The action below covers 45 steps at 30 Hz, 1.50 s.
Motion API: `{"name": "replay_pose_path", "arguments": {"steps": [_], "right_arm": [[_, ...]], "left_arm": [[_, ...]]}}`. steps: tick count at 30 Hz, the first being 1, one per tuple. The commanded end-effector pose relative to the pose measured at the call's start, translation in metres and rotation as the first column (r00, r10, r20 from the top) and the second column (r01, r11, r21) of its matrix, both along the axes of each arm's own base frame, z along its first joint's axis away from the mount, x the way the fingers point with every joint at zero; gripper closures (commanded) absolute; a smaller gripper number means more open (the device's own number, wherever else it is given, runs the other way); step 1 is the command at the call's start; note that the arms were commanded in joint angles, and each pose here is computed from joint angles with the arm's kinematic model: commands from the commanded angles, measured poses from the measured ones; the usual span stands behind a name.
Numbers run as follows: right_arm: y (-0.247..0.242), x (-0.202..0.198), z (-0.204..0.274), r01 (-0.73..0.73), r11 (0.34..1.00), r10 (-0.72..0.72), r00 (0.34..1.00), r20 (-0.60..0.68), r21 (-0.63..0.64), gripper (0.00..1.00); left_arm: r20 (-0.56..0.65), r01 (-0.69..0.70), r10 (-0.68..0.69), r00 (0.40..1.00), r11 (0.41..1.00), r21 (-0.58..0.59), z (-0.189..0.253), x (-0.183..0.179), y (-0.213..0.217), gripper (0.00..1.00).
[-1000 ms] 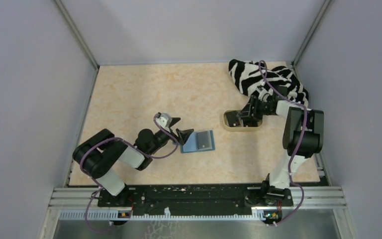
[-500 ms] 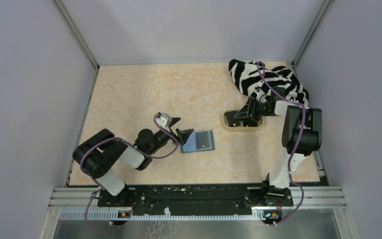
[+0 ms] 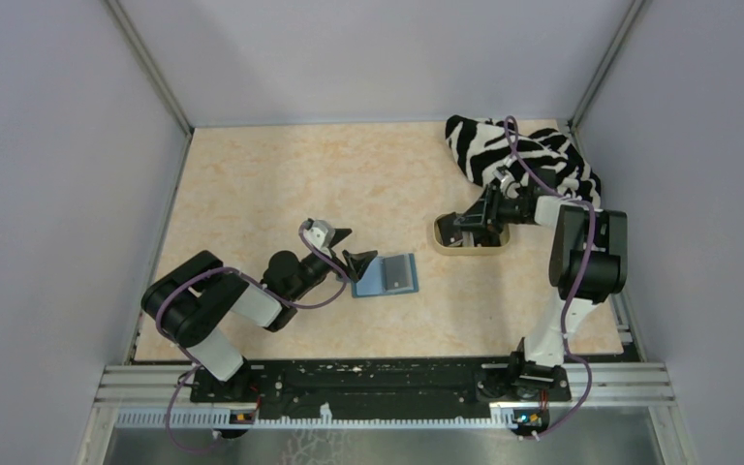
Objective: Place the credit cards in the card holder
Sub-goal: Pick up the credit card from the storage box.
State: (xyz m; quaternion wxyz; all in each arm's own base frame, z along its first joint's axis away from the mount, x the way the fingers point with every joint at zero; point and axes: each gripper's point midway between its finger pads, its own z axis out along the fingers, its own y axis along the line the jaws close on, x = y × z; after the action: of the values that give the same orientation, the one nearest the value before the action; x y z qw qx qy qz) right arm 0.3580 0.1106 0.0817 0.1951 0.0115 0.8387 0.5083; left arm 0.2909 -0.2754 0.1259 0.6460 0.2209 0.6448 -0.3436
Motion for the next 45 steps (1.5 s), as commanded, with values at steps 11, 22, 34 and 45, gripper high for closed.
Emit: {"name": "replay_pose_path", "arguments": {"steps": [11,22,34,45], "right_arm": [[0.015,-0.002,0.031,-0.060,0.996,0.052,0.994,0.097,0.073,0.57],[0.028,-0.006,0.014,-0.096,0.995,0.097,0.992,0.083,-0.021,0.54],[-0.003,0.008,0.034,-0.027,0.967,0.094,0.964,0.251,-0.255,0.53],[-0.025,0.013,0.011,0.051,0.967,-0.010,0.987,0.161,-0.249,0.53]], "left_arm": [[0.022,-0.006,0.007,1.000,0.999,-0.036,0.008,0.001,0.001,0.01],[0.022,-0.008,0.008,1.000,0.999,-0.035,0.008,0.002,0.001,0.01],[0.019,-0.006,0.007,1.000,0.999,-0.034,0.007,0.002,0.000,0.01],[0.019,-0.007,0.008,1.000,0.999,-0.036,0.008,0.002,0.001,0.01]]}}
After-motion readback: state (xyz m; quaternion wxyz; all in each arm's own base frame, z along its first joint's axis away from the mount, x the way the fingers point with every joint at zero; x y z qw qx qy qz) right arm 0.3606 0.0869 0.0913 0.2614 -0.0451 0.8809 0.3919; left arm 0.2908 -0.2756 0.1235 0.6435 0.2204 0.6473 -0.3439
